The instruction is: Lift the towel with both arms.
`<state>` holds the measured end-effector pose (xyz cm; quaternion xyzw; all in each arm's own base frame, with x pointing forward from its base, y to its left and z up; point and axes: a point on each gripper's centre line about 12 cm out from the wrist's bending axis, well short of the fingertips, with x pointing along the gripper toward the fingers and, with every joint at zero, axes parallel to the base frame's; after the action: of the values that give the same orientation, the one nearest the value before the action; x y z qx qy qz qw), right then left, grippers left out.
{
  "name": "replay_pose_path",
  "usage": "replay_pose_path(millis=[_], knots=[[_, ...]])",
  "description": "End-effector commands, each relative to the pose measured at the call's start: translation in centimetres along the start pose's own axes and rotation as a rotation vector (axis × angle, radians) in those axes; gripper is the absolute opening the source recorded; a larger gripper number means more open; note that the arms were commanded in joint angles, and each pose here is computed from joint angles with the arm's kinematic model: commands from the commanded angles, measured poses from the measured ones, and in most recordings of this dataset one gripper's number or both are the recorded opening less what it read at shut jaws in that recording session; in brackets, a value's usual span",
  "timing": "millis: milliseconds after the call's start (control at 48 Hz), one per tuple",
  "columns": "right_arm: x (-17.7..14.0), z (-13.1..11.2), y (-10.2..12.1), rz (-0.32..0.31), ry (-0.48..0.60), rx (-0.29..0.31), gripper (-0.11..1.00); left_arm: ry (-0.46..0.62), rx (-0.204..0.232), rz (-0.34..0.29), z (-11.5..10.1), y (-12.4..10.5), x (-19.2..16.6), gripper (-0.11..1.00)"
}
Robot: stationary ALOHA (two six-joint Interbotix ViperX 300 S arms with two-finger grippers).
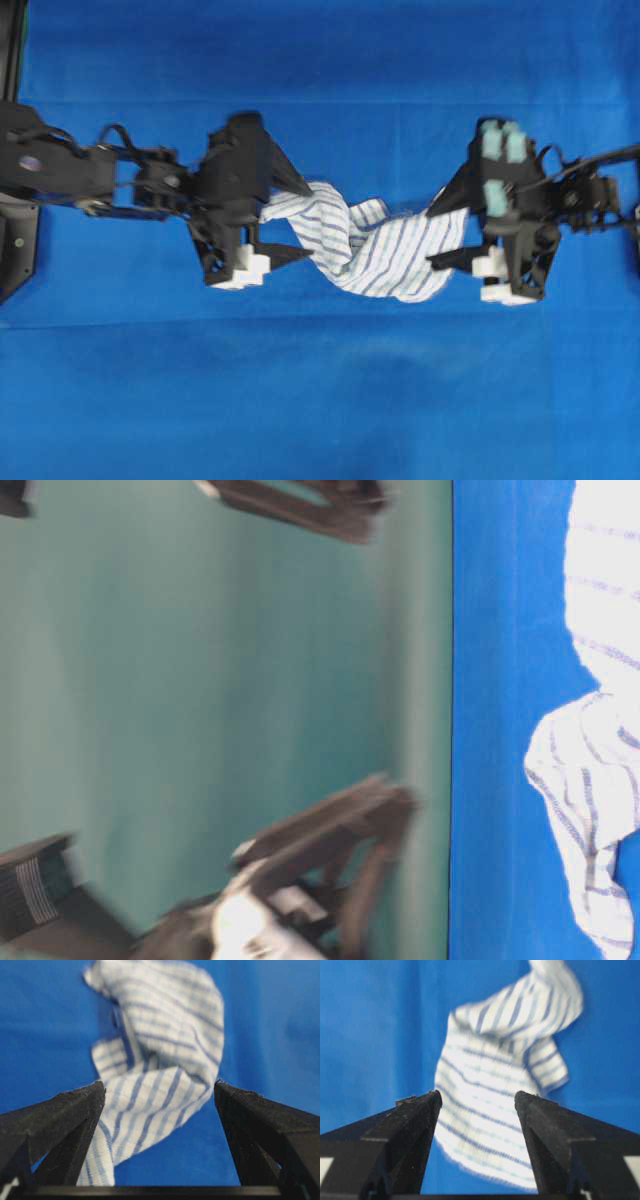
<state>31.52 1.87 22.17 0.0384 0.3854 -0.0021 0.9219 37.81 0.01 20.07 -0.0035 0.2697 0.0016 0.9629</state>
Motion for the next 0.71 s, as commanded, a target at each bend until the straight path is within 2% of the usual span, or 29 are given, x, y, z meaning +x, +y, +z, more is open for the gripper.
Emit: replay_pose_path(millis=[0, 312, 687], knots=[[1.0, -0.4, 0.4, 0.009, 0.015, -0.005, 0.64, 0.015, 0.001, -0.001, -0.7, 0.0, 1.5, 0.91], [6.0, -3.8, 0.4, 0.001, 0.141, -0.011, 0.64, 0.095, -0.007, 0.014, -4.3, 0.6, 5.2, 0.91], [8.6, -5.3, 0.3, 0.003, 0.164, -0.012, 0.64, 0.139, -0.014, 0.026, -6.6, 1.2, 7.0, 0.90]])
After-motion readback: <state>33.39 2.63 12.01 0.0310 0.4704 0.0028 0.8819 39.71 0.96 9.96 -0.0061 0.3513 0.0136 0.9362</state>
